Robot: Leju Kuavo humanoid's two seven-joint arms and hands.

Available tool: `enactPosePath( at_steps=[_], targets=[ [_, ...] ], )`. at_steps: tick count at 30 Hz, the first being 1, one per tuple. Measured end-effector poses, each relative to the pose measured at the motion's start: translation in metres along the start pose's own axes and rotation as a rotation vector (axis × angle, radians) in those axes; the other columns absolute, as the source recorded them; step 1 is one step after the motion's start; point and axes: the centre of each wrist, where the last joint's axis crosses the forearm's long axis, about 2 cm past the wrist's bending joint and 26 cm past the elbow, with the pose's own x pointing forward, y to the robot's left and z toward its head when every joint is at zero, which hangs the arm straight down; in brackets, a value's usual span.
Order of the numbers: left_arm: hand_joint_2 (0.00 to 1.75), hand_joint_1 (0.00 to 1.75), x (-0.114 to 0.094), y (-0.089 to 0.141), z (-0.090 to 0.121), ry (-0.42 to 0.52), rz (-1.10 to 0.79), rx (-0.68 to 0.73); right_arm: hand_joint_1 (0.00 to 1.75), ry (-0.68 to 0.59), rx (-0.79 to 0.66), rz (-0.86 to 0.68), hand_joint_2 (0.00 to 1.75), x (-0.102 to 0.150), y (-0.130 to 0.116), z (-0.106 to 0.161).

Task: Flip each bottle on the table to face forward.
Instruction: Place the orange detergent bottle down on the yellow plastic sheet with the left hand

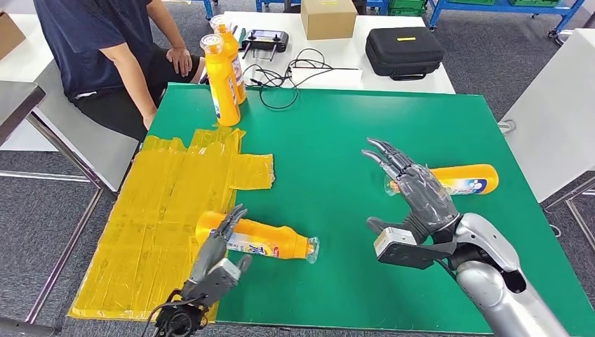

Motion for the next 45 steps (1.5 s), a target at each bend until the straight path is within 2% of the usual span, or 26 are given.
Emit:
enactPosePath(
  at_steps=[3,6,9,13,15,17,24,32,35,39,45],
  targets=[
    [0.0,0.0,0.017,0.021,0.007,-0.107,0.196,0.086,0.0,0.106,0.07,0.01,1.75,-0.018,-0.024,0.028],
    [0.0,0.0,0.033,0.054,0.002,-0.257,0.324,0.159,0.0,0.229,0.11,0.067,1.75,-0.041,-0.076,0.071],
    [0.0,0.0,0.04,0.083,-0.004,-0.358,0.35,0.236,0.0,0.307,0.121,0.138,1.75,-0.057,-0.133,0.102],
    [0.0,0.0,0.04,0.108,-0.004,-0.422,0.353,0.317,0.0,0.361,0.116,0.202,1.75,-0.067,-0.198,0.116],
    [0.0,0.0,0.04,0.118,-0.004,-0.438,0.347,0.345,0.0,0.391,0.101,0.229,1.75,-0.07,-0.223,0.121],
    [0.0,0.0,0.04,0.124,-0.003,-0.446,0.341,0.363,0.0,0.412,0.089,0.247,1.75,-0.072,-0.238,0.125],
    [0.0,0.0,0.037,0.139,0.0,-0.477,0.366,0.435,0.0,0.471,0.027,0.282,1.75,-0.083,-0.269,0.131],
    [0.0,0.0,0.033,0.155,0.006,-0.486,0.373,0.475,0.0,0.582,-0.013,0.306,1.75,-0.124,-0.291,0.139],
    [0.0,0.0,0.035,0.158,0.001,-0.501,0.374,0.466,0.0,0.661,0.016,0.307,1.75,-0.145,-0.282,0.144],
    [0.0,0.0,0.041,0.162,-0.012,-0.525,0.373,0.456,0.0,0.765,0.078,0.316,1.75,-0.171,-0.25,0.148],
    [0.0,0.0,0.044,0.161,-0.018,-0.536,0.371,0.447,0.0,0.826,0.151,0.27,1.75,-0.187,-0.213,0.149]
  ],
)
